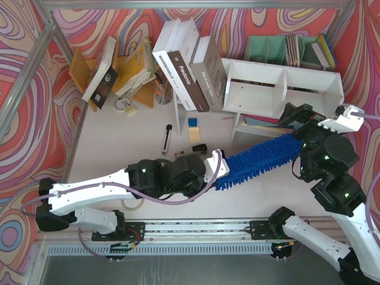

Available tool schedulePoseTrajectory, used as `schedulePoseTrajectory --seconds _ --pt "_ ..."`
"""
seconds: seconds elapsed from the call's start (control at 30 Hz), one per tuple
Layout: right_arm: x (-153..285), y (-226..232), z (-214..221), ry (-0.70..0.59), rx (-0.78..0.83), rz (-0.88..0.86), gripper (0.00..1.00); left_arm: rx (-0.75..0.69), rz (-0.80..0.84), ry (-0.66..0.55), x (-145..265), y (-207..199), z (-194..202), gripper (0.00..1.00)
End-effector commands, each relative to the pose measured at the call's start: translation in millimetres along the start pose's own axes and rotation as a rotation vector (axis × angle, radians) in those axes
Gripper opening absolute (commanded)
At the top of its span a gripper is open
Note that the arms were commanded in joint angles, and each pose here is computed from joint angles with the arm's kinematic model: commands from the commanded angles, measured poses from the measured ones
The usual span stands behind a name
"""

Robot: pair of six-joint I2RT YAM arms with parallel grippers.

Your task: Dust the bookshelf with a duster

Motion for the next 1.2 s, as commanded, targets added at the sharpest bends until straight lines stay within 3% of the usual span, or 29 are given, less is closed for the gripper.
schedulePoseTrajectory --seconds 0.0,0.13,0.4,0.57,1.17 --pt "1.3 11.2 0.0 -0.003 -0.018 -0.076 0.99 -0.013 -0.016 -0.166 -6.8 3.0 -14.7 0.0" --pt "0.6 14.9 9.5 0.042 -0.055 -0.073 0.99 -0.043 -0.103 -0.174 -12.3 17.1 4.5 0.0" --pt "12.9 5.7 69.1 0.351 -0.184 0.11 0.98 -0.063 -0.301 -0.258 -8.4 49.1 14.4 0.0" --pt "25.8 -2.0 112.4 0.49 -0.278 0.2 0.99 -0.095 -0.332 -0.285 -10.1 54.0 9.5 0.0" --pt "39.6 -9.4 170.4 0.536 -0.581 0.205 0.96 -0.128 -0.213 -0.341 -39.1 31.9 -16.4 0.0"
Point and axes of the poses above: each gripper's point midway between its finger pads, its own x axis back along the fingers, its own y axis along the line the jaws close on, z = x × y, the point moved 1 cm from there along x, back along the fingers, and after that the axes turned 6 degrees about -x, right-handed, at the moved point
